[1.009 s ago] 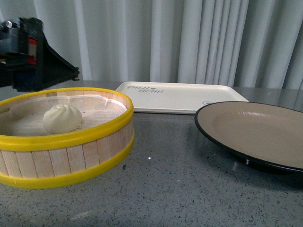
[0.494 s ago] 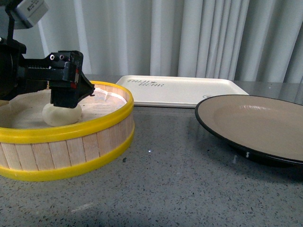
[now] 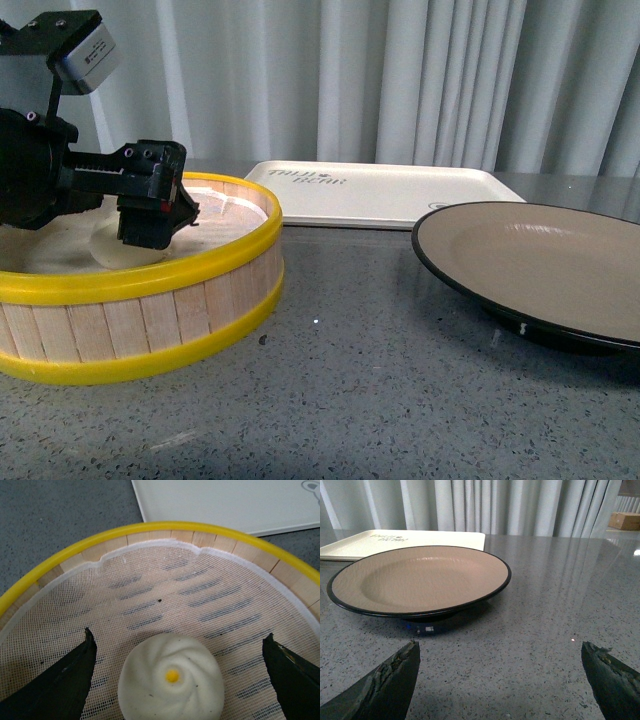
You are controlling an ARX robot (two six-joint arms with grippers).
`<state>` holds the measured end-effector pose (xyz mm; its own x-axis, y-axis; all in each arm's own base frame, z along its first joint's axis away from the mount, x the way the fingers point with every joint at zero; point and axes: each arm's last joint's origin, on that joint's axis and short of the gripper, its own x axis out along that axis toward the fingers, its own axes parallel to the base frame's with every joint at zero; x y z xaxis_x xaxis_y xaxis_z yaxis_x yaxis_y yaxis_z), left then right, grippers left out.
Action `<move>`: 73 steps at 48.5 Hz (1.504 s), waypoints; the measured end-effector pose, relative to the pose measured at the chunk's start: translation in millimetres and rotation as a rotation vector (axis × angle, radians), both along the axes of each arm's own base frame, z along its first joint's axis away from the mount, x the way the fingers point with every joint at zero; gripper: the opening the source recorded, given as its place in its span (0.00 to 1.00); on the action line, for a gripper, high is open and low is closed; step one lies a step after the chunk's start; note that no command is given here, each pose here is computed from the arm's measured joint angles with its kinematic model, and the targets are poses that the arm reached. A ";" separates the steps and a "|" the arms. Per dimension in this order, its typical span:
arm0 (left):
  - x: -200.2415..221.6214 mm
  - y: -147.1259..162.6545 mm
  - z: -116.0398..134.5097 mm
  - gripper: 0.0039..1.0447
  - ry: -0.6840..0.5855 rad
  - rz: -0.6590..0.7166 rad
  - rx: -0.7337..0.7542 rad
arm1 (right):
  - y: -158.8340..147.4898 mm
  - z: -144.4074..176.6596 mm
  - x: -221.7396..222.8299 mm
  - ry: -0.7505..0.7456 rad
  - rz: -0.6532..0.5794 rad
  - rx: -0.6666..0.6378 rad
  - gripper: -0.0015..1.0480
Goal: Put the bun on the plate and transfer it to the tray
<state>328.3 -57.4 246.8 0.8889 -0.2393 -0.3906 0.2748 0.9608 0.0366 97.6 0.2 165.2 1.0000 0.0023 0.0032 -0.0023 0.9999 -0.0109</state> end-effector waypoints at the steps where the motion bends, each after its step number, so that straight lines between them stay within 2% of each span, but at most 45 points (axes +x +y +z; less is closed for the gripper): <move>1: 0.5 0.5 -0.5 0.94 0.002 0.003 0.000 | 0.0 0.0 0.0 0.000 0.000 0.000 0.92; 39: 9.8 0.7 -6.8 0.93 0.022 0.019 0.025 | 0.0 0.0 0.0 0.000 0.000 0.000 0.92; 44: 9.8 0.5 -6.8 0.82 0.021 0.027 0.029 | 0.0 0.0 0.0 0.000 0.000 0.000 0.92; 66: 5.2 -5.2 -2.0 0.11 0.018 0.022 0.036 | 0.0 0.0 0.0 0.000 0.000 0.000 0.92; 69: 2.7 -6.7 2.6 0.05 0.006 0.014 0.027 | 0.0 0.0 0.0 0.000 0.000 0.000 0.92; 73: -1.8 -10.3 11.4 0.04 -0.019 0.002 0.011 | 0.0 0.0 0.0 0.000 0.000 0.000 0.92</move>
